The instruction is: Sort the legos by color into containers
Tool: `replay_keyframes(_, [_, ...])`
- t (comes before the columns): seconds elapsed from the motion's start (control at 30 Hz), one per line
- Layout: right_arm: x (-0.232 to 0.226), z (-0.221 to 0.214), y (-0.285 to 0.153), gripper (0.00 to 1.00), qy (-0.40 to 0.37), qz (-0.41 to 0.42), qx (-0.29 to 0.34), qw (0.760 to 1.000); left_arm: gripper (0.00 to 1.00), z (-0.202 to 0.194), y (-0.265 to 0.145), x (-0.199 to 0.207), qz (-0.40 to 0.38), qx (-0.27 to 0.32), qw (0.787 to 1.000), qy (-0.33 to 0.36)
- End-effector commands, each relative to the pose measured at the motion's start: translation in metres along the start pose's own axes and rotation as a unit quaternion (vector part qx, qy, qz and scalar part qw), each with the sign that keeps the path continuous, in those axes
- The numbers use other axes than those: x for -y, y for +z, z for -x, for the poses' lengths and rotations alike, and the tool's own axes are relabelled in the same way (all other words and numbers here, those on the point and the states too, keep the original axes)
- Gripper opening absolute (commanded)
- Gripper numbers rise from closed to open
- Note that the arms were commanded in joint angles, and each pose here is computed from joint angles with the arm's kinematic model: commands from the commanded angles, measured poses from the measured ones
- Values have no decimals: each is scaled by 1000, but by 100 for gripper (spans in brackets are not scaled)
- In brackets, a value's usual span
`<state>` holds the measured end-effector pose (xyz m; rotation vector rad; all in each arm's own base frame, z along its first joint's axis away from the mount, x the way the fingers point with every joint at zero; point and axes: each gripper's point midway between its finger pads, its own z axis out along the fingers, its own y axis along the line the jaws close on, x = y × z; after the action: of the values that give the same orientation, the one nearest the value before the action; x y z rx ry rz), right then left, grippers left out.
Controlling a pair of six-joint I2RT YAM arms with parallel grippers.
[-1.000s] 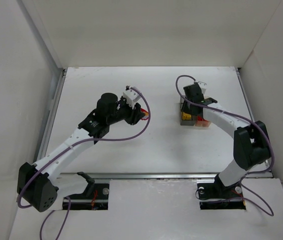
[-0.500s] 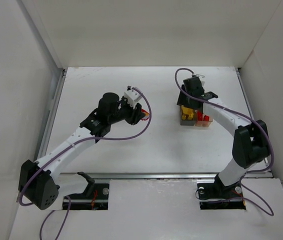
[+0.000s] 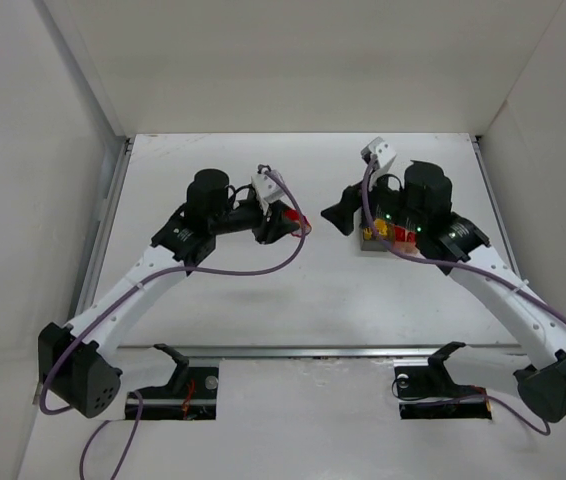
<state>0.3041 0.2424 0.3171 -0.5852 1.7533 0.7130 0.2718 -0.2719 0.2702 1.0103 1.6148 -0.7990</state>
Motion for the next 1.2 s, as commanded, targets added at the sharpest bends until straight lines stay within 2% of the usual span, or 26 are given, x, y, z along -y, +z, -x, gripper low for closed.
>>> replay_keyframes(0.0, [-36, -26, -7, 82, -64, 131, -33, 989, 0, 53, -11, 50, -161, 76, 978, 104])
replay_keyframes(0.07, [-45, -29, -19, 82, -92, 159, -34, 982, 0, 53, -11, 65, -233, 81, 965, 88])
replay_keyframes(0.2, [-60, -33, -29, 82, -105, 201, -28, 974, 0, 66, -12, 80, -299, 99, 947, 63])
replay_keyframes(0.6, [-70, -41, -21, 82, -97, 230, -37, 968, 0, 76, -4, 72, -283, 111, 952, 44])
replay_keyframes(0.7, [-71, -38, -12, 79, -101, 224, -38, 969, 0, 82, -3, 71, -278, 120, 952, 43])
replay_keyframes(0.8, [-72, -30, -3, 62, -94, 216, -32, 971, 0, 86, -7, 73, -278, 122, 952, 38])
replay_keyframes(0.83, [-70, -24, 2, 47, -91, 206, -27, 974, 0, 86, -7, 73, -278, 122, 952, 38])
replay_keyframes(0.93, [-63, -13, 8, 21, -79, 180, -27, 980, 0, 83, -6, 73, -279, 120, 952, 35])
replay_keyframes(0.97, [-62, -19, 10, 6, -70, 179, -39, 981, 0, 83, -6, 73, -279, 120, 952, 35])
replay_keyframes(1.03, [-55, -19, 12, 0, -65, 158, -39, 984, 0, 80, -7, 69, -269, 117, 956, 30])
replay_keyframes(1.17, [-48, -19, 3, 0, -65, 128, -31, 989, 0, 76, -5, 65, -254, 114, 960, 24])
